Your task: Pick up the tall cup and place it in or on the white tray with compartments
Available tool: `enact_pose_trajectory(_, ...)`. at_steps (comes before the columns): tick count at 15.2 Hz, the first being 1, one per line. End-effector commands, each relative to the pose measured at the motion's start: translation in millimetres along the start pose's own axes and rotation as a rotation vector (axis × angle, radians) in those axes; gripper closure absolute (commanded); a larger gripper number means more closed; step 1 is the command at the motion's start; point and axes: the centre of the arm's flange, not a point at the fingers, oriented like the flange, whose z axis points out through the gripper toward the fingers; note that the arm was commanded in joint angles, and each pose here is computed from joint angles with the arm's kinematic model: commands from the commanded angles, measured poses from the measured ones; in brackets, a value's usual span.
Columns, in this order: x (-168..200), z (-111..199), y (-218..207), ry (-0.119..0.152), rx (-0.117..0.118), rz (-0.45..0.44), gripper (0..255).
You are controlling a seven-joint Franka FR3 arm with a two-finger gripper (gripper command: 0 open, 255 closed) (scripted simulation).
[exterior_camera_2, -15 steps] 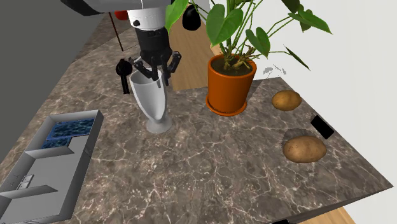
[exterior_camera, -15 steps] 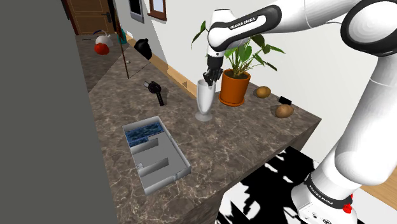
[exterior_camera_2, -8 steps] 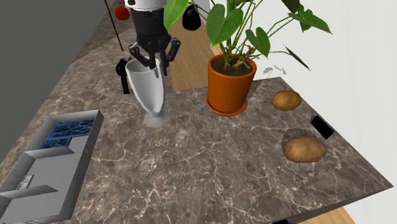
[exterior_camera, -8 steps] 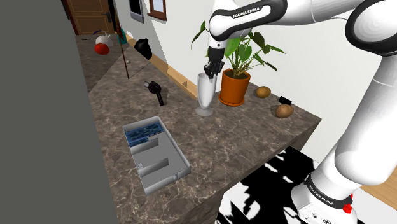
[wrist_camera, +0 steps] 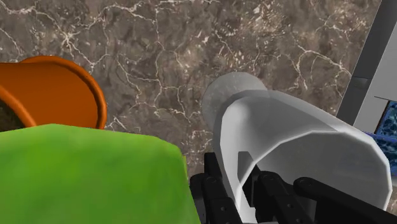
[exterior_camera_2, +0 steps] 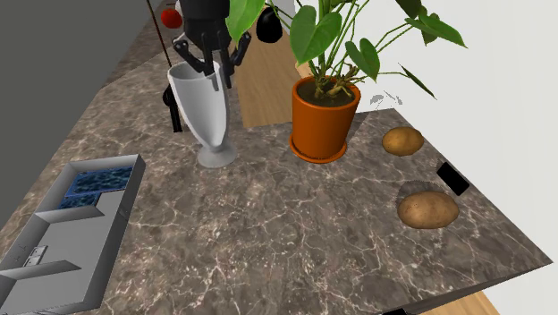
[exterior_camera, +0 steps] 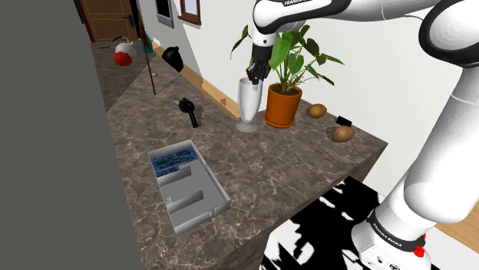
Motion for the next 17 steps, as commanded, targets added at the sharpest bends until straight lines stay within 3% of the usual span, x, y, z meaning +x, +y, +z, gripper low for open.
enact_pose_trajectory(1,-0.6,-10.8,0.5,0.001,0.000,0.000,255)
enact_pose_trajectory(17,-3.1,-61.1,-192.2,0.001,0.000,0.000,255)
